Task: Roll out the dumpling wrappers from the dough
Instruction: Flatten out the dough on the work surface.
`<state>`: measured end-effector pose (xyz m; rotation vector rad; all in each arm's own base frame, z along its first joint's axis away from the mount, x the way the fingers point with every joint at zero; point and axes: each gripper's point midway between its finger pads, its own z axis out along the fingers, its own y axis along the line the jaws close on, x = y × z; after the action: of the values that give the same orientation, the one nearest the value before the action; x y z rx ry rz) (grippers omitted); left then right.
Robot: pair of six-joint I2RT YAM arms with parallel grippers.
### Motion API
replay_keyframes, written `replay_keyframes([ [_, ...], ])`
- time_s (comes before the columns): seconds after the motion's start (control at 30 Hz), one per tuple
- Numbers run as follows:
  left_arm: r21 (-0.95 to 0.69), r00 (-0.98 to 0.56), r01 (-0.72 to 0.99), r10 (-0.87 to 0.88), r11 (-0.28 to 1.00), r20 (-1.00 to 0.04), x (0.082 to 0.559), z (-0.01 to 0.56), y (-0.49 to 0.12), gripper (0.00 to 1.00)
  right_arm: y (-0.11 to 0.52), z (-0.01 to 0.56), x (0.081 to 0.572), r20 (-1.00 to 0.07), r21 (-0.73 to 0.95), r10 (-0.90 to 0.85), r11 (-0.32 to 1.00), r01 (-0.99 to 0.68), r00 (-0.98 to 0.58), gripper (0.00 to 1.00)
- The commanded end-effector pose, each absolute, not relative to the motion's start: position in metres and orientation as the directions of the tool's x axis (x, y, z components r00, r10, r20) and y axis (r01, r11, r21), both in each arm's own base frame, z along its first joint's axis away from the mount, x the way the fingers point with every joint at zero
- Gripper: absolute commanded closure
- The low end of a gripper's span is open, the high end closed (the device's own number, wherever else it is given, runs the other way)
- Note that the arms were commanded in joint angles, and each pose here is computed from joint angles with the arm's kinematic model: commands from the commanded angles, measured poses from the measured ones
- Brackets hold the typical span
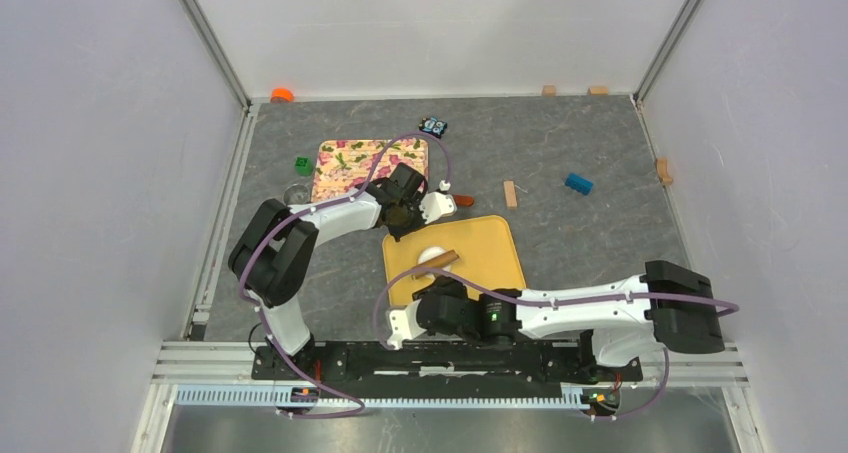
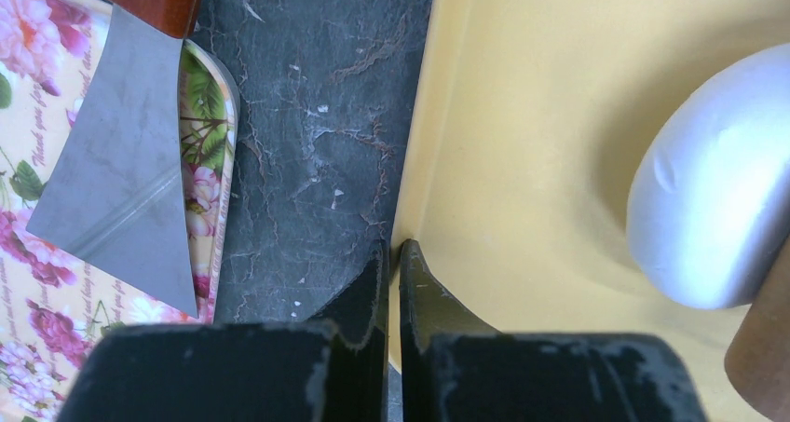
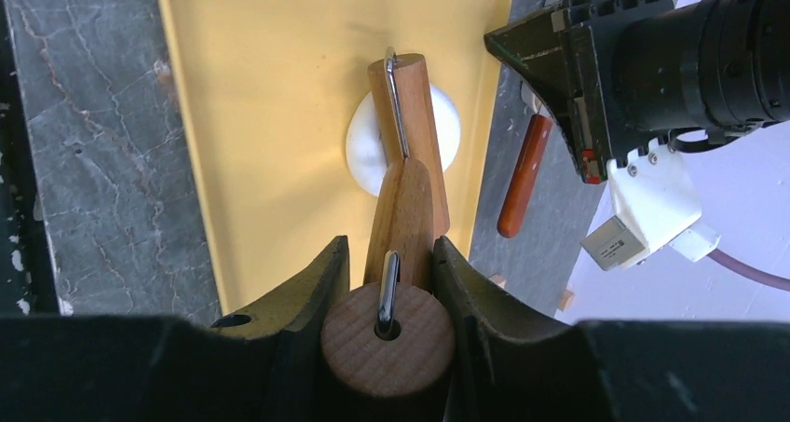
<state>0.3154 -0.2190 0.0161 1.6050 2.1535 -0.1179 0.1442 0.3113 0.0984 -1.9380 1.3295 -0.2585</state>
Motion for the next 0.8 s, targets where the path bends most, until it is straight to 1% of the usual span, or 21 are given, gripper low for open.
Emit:
replay_keyframes([
  [0.0, 0.112, -0.241, 0.955, 0.937, 0.276, -0.252, 0.286, -0.039, -0.193, 0.98, 0.249, 0.027, 0.104, -0.119, -0.43, -0.912, -0.309, -0.848, 0.392, 1.0],
  [0.17, 0.112, -0.243, 0.954, 0.937, 0.278, -0.252, 0.286, -0.039, -0.193, 0.98, 0.259, 0.017, 0.132, -0.078, -0.43, -0.908, -0.343, -0.835, 0.412, 1.0],
  [0.23, 0.112, -0.244, 0.954, 0.937, 0.279, -0.251, 0.286, -0.04, -0.193, 0.98, 0.263, 0.015, 0.136, -0.075, -0.418, -0.908, -0.347, -0.839, 0.413, 1.0],
  [0.33, 0.112, -0.244, 0.954, 0.937, 0.278, -0.251, 0.286, -0.04, -0.193, 0.98, 0.264, 0.012, 0.125, -0.099, -0.38, -0.912, -0.334, -0.863, 0.397, 1.0],
  [0.57, 0.111, -0.242, 0.955, 0.937, 0.276, -0.251, 0.286, -0.04, -0.193, 0.98, 0.231, 0.014, 0.088, -0.099, -0.335, -0.935, -0.292, -0.896, 0.342, 1.0],
  [0.67, 0.11, -0.243, 0.954, 0.937, 0.277, -0.253, 0.285, -0.039, -0.192, 0.98, 0.228, 0.018, 0.089, -0.1, -0.344, -0.931, -0.299, -0.89, 0.351, 1.0],
  [0.77, 0.111, -0.241, 0.955, 0.937, 0.276, -0.253, 0.285, -0.039, -0.193, 0.98, 0.241, 0.022, 0.103, -0.115, -0.379, -0.917, -0.314, -0.871, 0.381, 1.0],
])
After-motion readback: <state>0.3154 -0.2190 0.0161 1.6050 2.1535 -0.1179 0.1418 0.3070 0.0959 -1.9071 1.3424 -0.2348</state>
